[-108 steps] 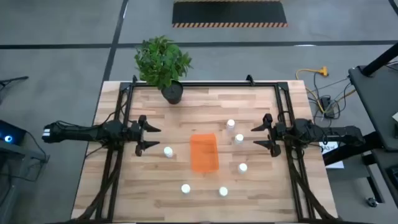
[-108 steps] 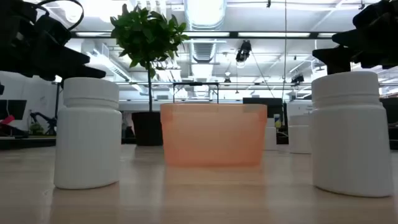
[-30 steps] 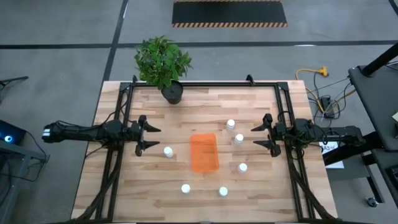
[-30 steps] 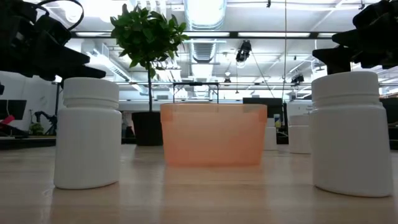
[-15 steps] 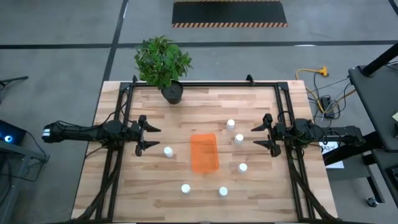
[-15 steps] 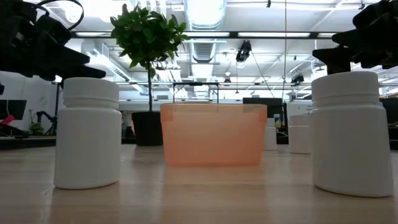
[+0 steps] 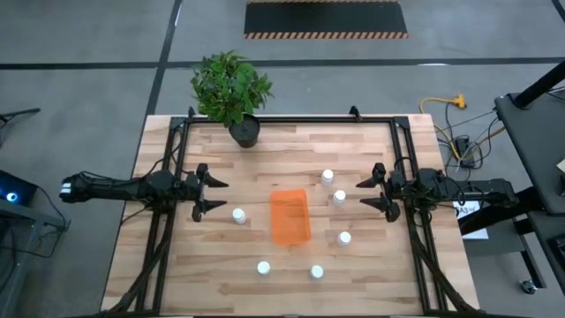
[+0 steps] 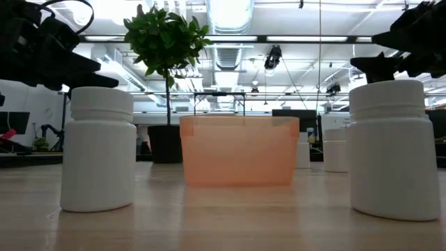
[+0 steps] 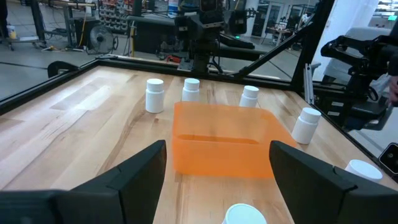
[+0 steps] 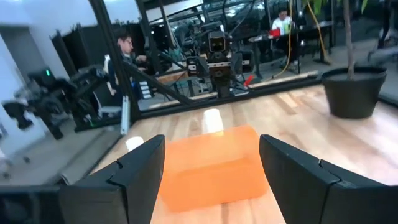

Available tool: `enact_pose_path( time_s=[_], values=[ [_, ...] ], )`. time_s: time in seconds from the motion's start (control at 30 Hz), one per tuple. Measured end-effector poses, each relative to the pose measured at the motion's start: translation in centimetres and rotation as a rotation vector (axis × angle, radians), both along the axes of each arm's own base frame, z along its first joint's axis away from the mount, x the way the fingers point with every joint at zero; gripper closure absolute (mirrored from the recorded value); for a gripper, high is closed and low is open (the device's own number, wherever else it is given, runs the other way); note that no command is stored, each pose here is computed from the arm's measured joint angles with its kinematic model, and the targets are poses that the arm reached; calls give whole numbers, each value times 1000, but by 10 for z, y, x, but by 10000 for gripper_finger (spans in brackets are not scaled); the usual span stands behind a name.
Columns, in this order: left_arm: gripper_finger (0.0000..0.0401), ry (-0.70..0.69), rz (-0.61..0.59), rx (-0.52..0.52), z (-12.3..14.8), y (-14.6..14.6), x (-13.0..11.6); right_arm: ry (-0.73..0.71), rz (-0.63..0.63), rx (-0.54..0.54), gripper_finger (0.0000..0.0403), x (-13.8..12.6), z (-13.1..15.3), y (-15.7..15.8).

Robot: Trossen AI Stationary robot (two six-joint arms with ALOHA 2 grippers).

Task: Pick and place pill bottles into a basket
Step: Put the white pill bottle into the orange container

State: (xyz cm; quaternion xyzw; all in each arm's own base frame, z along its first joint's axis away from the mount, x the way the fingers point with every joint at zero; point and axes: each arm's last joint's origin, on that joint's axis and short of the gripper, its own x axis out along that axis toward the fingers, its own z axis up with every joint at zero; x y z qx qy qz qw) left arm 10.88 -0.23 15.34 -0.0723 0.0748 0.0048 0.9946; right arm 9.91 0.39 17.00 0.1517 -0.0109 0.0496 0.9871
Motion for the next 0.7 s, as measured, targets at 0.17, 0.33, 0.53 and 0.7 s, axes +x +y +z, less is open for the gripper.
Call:
enact_pose_path(
  time_s=[0.17,0.33,0.53,0.7],
  values=[
    [134,0,0,0,0,0,0,-41,8,135,154,0,5,0],
    [134,0,0,0,0,0,0,-120,32,288,154,-2,14,0],
    [134,0,0,0,0,0,0,-295,3,360,154,-6,30,-2],
    [134,0,0,0,0,0,0,-472,-81,390,154,-13,44,-5]
  ],
)
